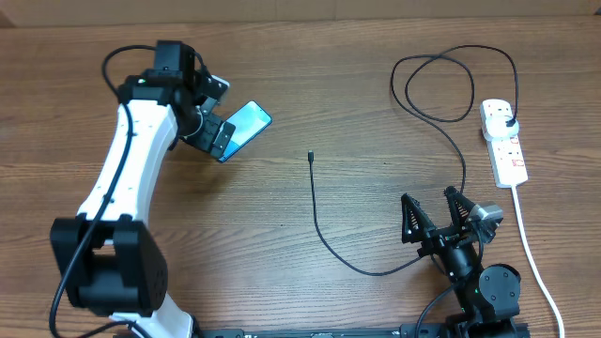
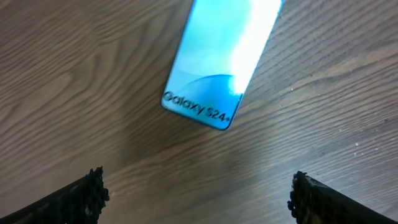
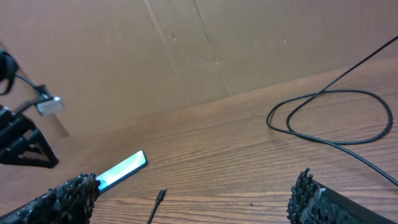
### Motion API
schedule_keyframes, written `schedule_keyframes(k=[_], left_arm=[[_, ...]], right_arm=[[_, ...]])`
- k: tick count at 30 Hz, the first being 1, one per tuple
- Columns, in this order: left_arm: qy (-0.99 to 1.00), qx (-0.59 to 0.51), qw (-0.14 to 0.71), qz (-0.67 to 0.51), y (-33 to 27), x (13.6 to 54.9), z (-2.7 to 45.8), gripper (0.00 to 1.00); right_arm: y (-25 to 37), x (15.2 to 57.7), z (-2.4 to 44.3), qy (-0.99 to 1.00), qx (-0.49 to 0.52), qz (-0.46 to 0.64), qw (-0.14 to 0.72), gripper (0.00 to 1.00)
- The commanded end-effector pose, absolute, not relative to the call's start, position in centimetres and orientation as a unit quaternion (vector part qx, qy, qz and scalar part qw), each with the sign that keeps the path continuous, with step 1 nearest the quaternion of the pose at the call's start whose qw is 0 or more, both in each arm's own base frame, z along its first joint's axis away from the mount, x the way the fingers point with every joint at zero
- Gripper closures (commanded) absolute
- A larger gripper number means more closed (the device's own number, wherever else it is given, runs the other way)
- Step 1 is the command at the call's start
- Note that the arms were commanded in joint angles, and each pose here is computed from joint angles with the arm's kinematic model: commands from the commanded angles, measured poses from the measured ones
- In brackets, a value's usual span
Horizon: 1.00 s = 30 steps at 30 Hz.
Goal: Plug charger to phone and switch on socket
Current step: 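Move the left gripper over the Galaxy S24+ phone and lower, then close the left gripper on the phone's long edges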
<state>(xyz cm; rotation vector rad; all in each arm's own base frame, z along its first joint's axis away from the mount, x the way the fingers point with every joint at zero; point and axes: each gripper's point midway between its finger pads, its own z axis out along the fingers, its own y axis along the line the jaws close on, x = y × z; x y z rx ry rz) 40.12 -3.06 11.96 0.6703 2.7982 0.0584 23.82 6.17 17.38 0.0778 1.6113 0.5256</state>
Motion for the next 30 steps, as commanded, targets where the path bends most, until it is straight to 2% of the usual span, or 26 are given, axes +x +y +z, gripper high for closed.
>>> schedule_keyframes(k=[1, 14, 22, 30], left_arm=[[0.95, 0.288, 0.121, 0.029, -4.4, 41.1, 10.6, 0.0], [0.932, 0.346, 0.094, 0.064, -5.7, 43.4, 4.9, 0.0], [0.924, 0.349, 0.132, 0.082, -5.7, 45.6, 5.0, 0.0], [0.921, 0.366, 0.111, 0.08, -5.6, 45.3, 3.5, 0.0]], right_arm=[[6.0, 23.9, 17.1, 0.712, 0.039, 0.231, 0.662, 0.0], [6.0, 23.9, 17.1, 0.712, 0.039, 0.231, 0.662, 0.0], [6.0, 23.9, 17.1, 0.712, 0.039, 0.231, 0.662, 0.0], [6.0, 23.9, 17.1, 0.712, 0.039, 0.231, 0.662, 0.0]])
